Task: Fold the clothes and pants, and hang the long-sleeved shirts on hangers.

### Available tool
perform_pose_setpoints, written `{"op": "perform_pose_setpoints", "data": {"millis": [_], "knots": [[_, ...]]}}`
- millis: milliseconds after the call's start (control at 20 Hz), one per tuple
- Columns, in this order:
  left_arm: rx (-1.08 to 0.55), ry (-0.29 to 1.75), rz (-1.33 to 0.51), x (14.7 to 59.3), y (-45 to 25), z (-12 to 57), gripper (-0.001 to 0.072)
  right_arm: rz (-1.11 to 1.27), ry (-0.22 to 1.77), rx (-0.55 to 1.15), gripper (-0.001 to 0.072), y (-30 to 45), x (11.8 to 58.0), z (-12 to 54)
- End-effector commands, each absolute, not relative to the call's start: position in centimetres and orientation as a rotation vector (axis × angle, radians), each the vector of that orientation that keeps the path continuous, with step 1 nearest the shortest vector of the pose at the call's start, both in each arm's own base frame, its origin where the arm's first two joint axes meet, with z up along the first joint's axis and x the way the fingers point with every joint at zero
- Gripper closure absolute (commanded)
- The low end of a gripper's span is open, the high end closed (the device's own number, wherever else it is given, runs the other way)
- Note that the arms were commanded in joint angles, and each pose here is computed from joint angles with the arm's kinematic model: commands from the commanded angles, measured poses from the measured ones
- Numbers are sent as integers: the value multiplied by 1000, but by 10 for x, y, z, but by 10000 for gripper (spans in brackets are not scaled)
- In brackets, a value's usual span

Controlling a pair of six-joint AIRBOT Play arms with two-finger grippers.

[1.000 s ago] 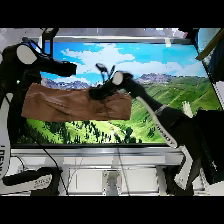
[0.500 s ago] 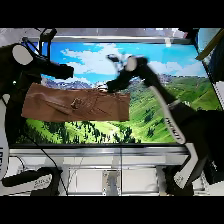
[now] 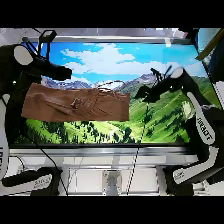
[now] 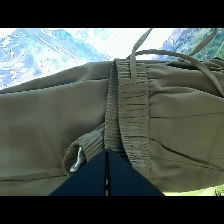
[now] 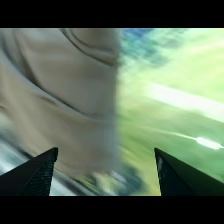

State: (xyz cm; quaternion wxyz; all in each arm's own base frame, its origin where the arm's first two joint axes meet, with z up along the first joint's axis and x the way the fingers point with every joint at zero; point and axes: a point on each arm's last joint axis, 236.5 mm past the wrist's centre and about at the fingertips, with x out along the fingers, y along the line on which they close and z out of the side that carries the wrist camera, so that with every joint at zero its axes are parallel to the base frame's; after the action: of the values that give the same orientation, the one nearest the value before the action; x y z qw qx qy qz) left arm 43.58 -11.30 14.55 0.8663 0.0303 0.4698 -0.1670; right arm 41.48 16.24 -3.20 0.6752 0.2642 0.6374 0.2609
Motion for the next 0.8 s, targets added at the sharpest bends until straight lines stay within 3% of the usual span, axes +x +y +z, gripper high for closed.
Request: {"op": "perform_pose_setpoints", "data": {"millis": [0, 300, 550, 600, 650, 700, 750], "knots": [[61, 986, -347, 436, -113, 145, 698, 615, 1337, 849, 17, 185, 428, -54], [61, 987, -347, 436, -113, 145, 698, 626, 1384, 833, 16, 227, 422, -90], [61, 987, -347, 436, -113, 145, 698, 739, 1401, 802, 50, 264, 402, -81], [61, 988, -347, 436, -113, 145, 698, 756, 1401, 810, 208, 270, 400, -78], [61, 988, -348, 436, -113, 144, 698, 773, 1404, 818, 496, 274, 398, -74], [62, 992, -348, 435, -113, 144, 698, 806, 1418, 815, 679, 277, 394, -68], [64, 1008, -350, 431, -112, 142, 698, 857, 1428, 804, 690, 277, 388, -58]]}}
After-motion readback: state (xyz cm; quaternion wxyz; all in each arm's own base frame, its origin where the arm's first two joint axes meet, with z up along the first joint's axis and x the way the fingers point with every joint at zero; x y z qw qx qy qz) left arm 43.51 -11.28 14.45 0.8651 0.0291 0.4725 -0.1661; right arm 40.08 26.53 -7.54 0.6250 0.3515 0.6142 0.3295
